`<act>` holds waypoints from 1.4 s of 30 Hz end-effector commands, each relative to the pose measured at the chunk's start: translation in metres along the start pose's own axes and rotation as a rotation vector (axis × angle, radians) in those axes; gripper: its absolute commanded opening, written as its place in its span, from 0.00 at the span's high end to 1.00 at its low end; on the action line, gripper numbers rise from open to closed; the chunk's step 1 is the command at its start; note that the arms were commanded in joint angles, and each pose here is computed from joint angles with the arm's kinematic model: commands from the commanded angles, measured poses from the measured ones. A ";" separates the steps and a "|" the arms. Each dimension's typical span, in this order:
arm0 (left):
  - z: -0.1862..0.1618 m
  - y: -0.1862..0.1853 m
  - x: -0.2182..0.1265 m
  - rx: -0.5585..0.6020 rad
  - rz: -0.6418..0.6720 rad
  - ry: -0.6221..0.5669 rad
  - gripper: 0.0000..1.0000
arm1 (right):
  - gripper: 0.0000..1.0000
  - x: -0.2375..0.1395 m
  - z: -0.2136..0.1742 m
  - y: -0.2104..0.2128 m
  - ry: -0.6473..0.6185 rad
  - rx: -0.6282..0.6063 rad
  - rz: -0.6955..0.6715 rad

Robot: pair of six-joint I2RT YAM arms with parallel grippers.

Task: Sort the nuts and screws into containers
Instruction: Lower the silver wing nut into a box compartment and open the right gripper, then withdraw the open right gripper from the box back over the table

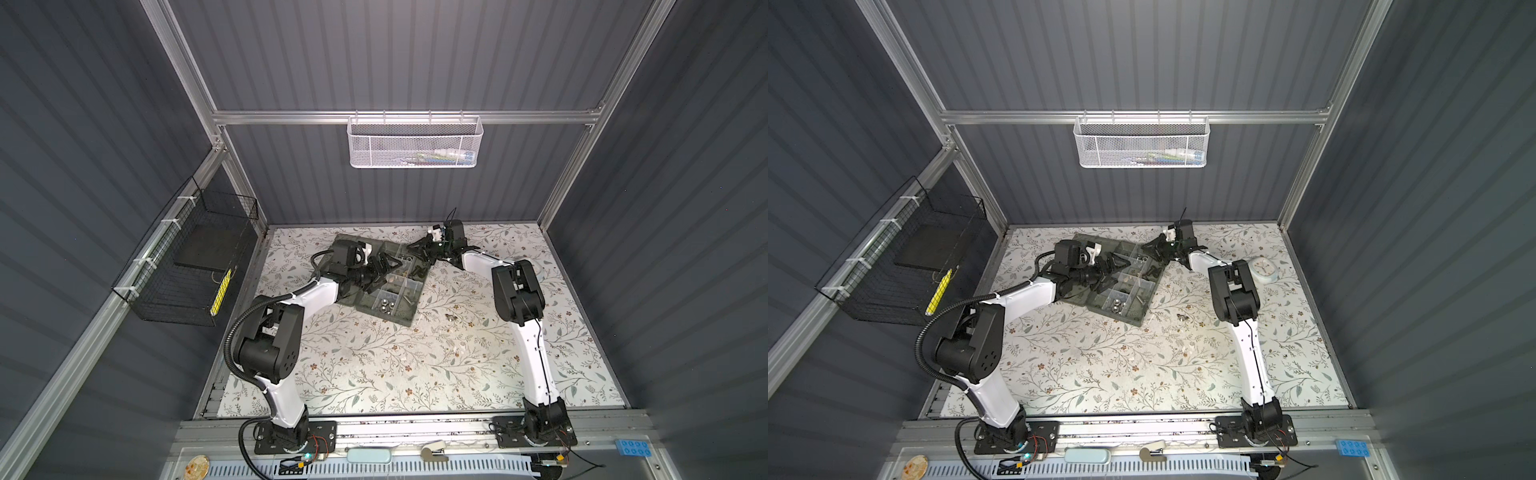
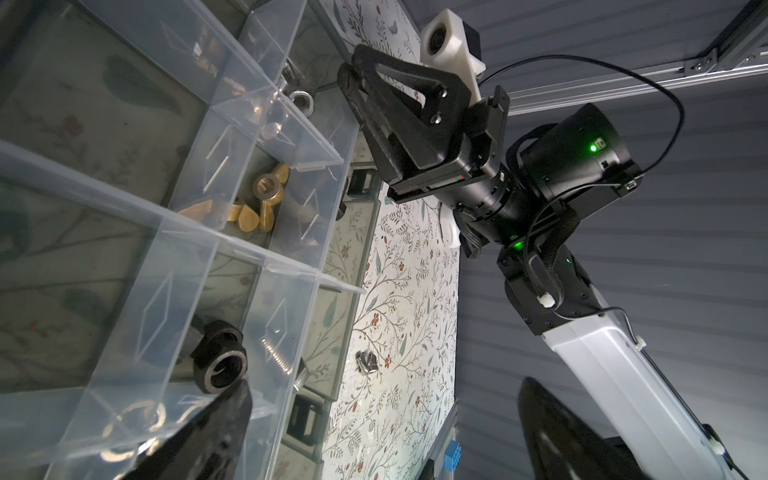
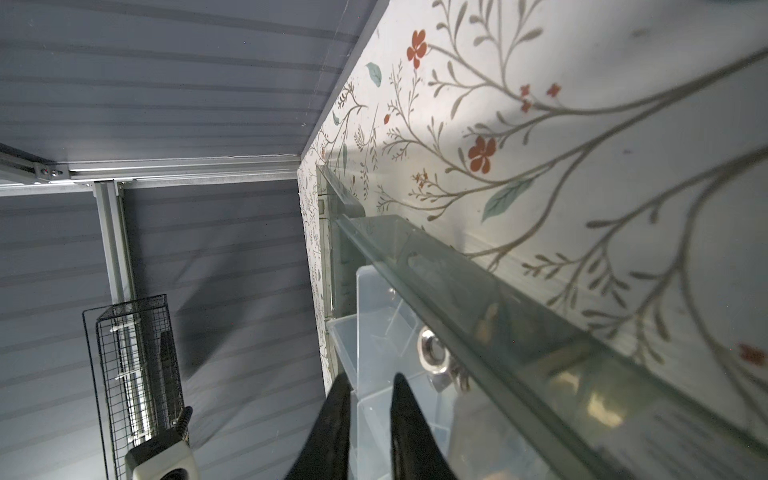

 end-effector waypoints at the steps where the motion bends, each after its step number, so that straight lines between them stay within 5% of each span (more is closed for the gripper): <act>1: 0.004 -0.014 -0.014 0.021 -0.017 -0.020 0.00 | 0.78 -0.004 -0.006 -0.002 0.002 0.008 -0.044; 14: -0.005 -0.030 -0.038 0.042 -0.015 -0.049 0.00 | 0.66 -0.040 -0.021 0.057 -0.032 -0.130 -0.026; 25: -0.024 -0.054 -0.041 0.078 -0.030 -0.042 0.00 | 0.33 -0.102 -0.056 0.082 -0.120 -0.277 -0.095; 32: -0.046 -0.082 -0.025 0.122 -0.059 -0.010 0.00 | 0.01 -0.149 -0.083 0.064 -0.185 -0.352 -0.207; 42: -0.078 -0.098 -0.003 0.133 -0.088 0.031 0.00 | 0.01 -0.204 -0.123 -0.005 -0.201 -0.429 -0.443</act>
Point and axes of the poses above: each gripper's point midway between its finger pads, its own x axis out along the fingers, its own y axis along the line the jaws close on, z = x × y, the point moved 3 cm from there along -x, back along the fingers, and after that the axes turned 12 degrees about x, right-handed, at the moved point
